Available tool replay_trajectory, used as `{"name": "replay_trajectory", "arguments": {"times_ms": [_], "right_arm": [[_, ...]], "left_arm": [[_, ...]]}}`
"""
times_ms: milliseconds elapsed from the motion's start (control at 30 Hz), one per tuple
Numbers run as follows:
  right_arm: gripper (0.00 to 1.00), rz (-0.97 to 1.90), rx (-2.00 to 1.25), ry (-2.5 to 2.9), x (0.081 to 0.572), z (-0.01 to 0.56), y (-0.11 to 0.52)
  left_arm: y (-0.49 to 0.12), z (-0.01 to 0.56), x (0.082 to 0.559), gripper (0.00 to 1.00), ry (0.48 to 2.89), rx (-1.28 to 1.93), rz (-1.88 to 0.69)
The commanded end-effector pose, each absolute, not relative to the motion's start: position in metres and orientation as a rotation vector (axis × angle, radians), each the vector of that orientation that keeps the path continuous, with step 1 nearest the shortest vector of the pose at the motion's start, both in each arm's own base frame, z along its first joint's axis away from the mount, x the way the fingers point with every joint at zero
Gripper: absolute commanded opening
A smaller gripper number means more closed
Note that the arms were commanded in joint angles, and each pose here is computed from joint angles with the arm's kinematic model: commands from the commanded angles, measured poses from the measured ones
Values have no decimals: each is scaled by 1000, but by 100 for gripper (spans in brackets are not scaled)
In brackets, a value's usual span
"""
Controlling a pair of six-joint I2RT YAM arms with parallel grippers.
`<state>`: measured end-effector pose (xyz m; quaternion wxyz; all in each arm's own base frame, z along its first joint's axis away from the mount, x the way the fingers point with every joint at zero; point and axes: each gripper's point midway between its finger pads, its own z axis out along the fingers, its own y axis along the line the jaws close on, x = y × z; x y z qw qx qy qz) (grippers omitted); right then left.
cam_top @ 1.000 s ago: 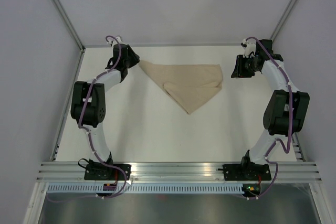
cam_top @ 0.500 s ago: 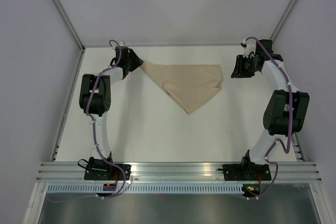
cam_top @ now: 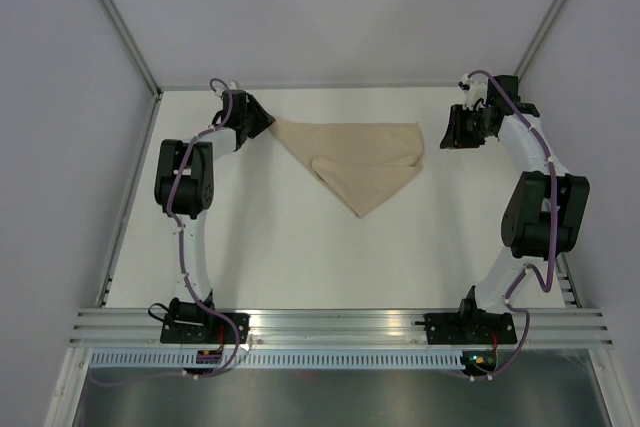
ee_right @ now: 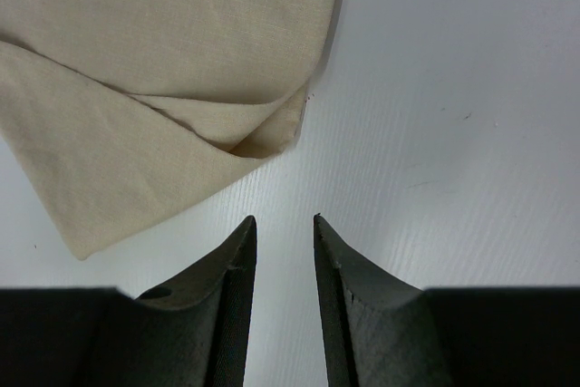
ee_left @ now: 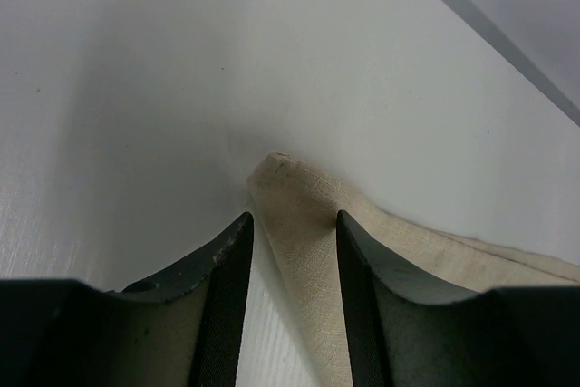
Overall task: Fold the napkin, place the utensils inside, and roll it up
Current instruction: Fold the napkin at the center of the board.
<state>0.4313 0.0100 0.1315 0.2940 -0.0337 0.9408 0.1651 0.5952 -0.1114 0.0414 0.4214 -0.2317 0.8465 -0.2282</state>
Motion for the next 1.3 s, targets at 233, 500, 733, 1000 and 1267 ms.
{"name": "replay_trajectory", "arguments": {"times_ms": [233, 500, 733, 1000, 1267], "right_arm": [[37, 435, -111, 2470, 438, 139, 12], [37, 435, -109, 2474, 437, 138, 12], [37, 436, -110, 2472, 436, 139, 12], [37, 437, -114, 2473, 436, 138, 12], [37, 444, -114, 2466, 436, 141, 14]], "left_arm": [[-111, 48, 609, 37, 2085, -620, -597], [-117, 61, 610, 17, 2048, -575, -648], [-130, 83, 605, 2, 1988, -471, -738], [-174, 139, 577, 2, 1830, -170, -1008], [-241, 180, 525, 2, 1709, 228, -1244]]}}
